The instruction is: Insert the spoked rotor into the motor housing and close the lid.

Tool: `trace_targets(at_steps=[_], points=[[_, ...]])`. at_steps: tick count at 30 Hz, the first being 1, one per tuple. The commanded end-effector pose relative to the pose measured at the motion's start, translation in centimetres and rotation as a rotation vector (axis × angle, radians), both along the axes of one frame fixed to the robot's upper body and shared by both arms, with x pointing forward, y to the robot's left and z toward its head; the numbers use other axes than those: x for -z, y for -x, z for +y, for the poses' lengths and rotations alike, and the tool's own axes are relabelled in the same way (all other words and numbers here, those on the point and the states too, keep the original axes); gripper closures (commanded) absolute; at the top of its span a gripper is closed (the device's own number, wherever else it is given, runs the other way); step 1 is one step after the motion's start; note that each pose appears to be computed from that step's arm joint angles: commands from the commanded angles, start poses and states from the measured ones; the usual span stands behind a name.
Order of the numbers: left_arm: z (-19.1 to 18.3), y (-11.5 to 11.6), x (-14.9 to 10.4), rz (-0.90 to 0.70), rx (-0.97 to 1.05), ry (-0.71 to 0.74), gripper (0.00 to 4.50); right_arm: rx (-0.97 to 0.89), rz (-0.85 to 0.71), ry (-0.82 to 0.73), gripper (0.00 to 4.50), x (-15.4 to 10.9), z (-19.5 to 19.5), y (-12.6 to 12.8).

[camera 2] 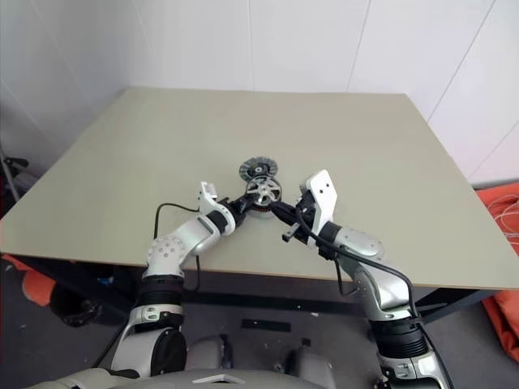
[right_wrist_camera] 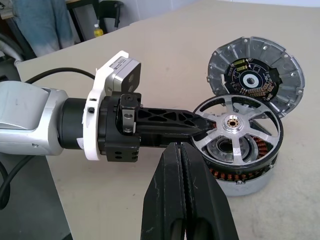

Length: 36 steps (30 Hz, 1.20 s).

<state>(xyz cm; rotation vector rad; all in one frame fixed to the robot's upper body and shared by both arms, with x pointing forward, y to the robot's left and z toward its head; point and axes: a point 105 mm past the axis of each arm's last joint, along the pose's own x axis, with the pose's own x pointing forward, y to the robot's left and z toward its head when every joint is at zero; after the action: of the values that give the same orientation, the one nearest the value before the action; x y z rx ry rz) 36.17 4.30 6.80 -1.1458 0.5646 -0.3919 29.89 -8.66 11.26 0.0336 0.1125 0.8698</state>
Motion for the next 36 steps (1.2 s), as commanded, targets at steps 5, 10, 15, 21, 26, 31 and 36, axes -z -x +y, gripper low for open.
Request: trace_targets(at_steps=[5,10,15,21,26,31,36], points=[[-0.2,-0.4,-3.0,-0.103,0.011,0.023,2.80,-0.005,-0.063,-0.018,4.50,-1.6,0.2,-0.3],[-0.2,-0.4,-3.0,-0.104,0.013,0.018,1.23,-0.003,-0.065,-0.016,4.50,-1.6,0.2,-0.3],[-0.2,-0.3,-3.1,-0.109,0.015,0.015,0.67,-0.003,-0.064,-0.017,4.50,-1.6,0.2,-0.3],[0.4,-0.1,-4.3,-0.154,0.011,0.002,0.67,-0.001,-0.062,-0.016,4.50,-1.5,0.2,-0.3],[1.2,0.2,-5.3,-0.194,-0.001,0.003,0.67,-0.001,-0.061,-0.015,4.50,-1.5,0.2,-0.4],[1.9,0.5,-5.7,-0.215,-0.022,-0.002,0.67,-0.007,-0.060,-0.013,4.50,-1.5,0.3,-0.5],[2.5,0.9,-5.5,-0.207,-0.033,-0.016,0.67,-0.012,-0.060,-0.012,4.50,-1.5,0.4,-0.5]])
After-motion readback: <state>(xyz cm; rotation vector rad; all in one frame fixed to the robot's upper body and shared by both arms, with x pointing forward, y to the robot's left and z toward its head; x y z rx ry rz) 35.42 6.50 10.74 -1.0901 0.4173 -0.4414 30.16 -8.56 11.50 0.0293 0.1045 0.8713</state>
